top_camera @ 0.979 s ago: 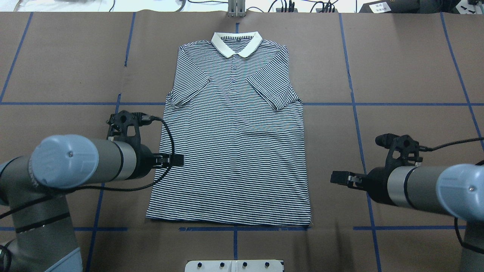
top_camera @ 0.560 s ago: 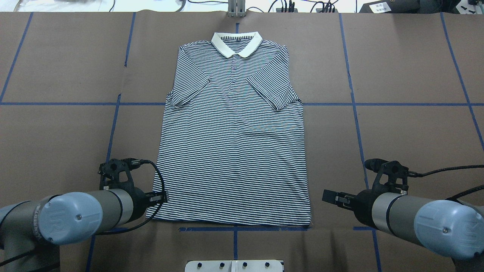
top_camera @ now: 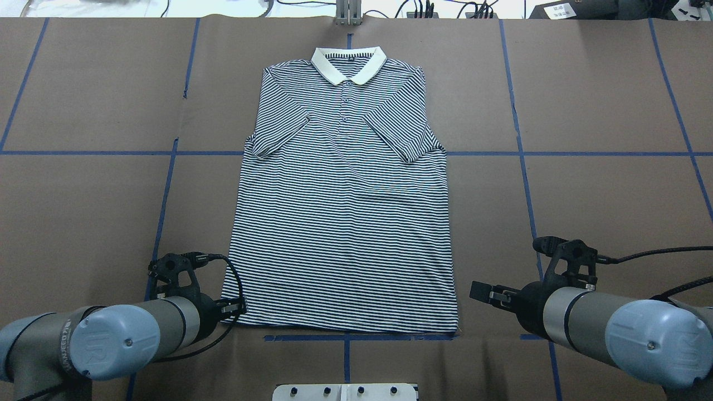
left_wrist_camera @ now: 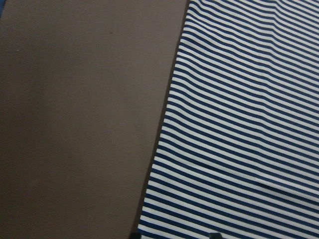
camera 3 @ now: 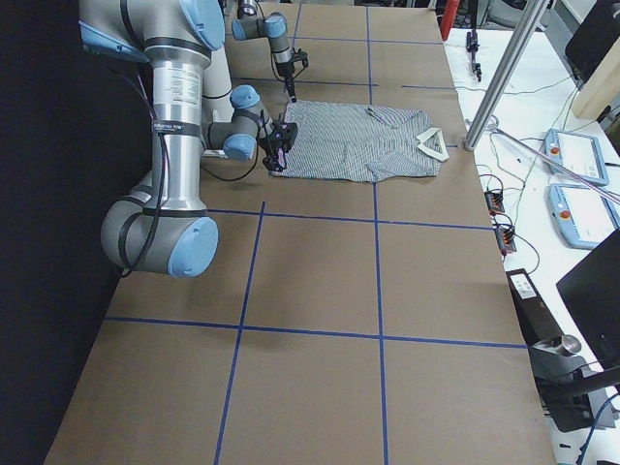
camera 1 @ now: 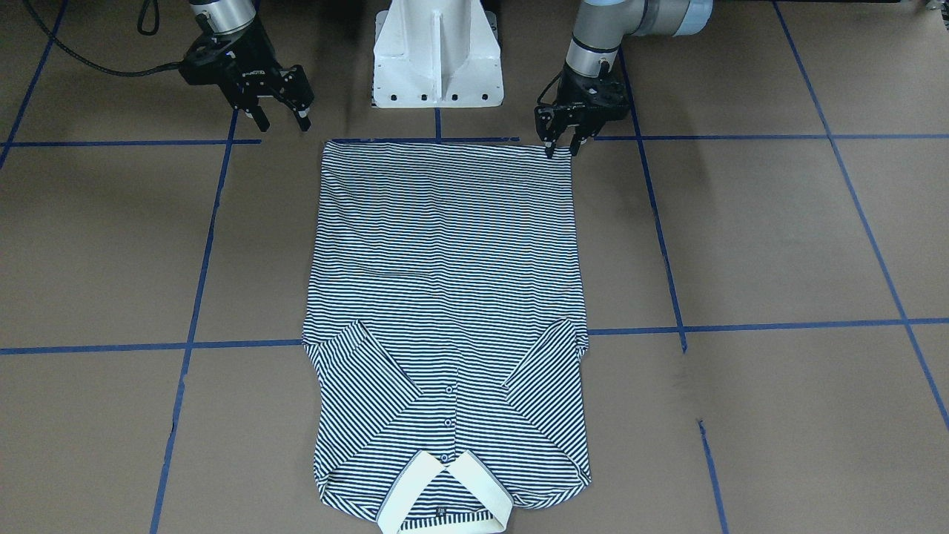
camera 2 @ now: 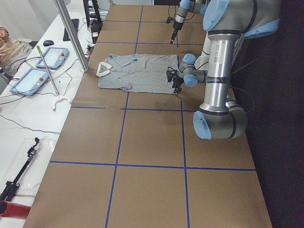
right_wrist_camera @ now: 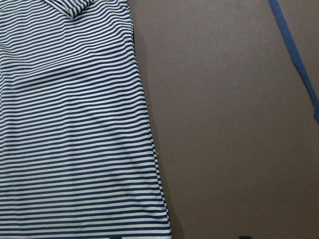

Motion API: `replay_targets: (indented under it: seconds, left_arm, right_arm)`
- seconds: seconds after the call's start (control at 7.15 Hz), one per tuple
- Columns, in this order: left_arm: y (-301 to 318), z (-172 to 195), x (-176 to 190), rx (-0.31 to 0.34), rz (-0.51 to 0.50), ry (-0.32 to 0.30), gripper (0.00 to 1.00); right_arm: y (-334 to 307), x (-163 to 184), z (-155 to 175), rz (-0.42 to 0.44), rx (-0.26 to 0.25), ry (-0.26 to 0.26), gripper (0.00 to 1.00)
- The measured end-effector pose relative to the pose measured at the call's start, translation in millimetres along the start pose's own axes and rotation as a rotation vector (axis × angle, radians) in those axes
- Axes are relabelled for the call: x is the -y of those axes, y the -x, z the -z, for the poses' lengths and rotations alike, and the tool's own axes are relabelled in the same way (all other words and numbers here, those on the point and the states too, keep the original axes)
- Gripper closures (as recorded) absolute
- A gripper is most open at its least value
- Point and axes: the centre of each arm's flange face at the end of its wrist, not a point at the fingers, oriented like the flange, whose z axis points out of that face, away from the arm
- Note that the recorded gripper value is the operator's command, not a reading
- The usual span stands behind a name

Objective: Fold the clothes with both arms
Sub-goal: 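Lower both grippers to the hem corners nearest the robot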

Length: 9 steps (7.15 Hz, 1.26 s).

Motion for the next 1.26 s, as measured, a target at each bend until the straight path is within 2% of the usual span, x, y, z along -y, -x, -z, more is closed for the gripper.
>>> replay_targets:
  seconds: [1.12,1.26]
  left_arm:
    - [4.4,-9.0,-7.1,0.021,-0.015,0.013,0.43]
    - [4.7,-9.1,-7.2,0.022,-0.015,0.014,0.61]
  right_arm:
    - [0.4,-0.2,-0.1,0.0,0.001,-0.002,0.16]
    - [0.4,0.1,-0.1,0.0,0.001,-0.004,0.16]
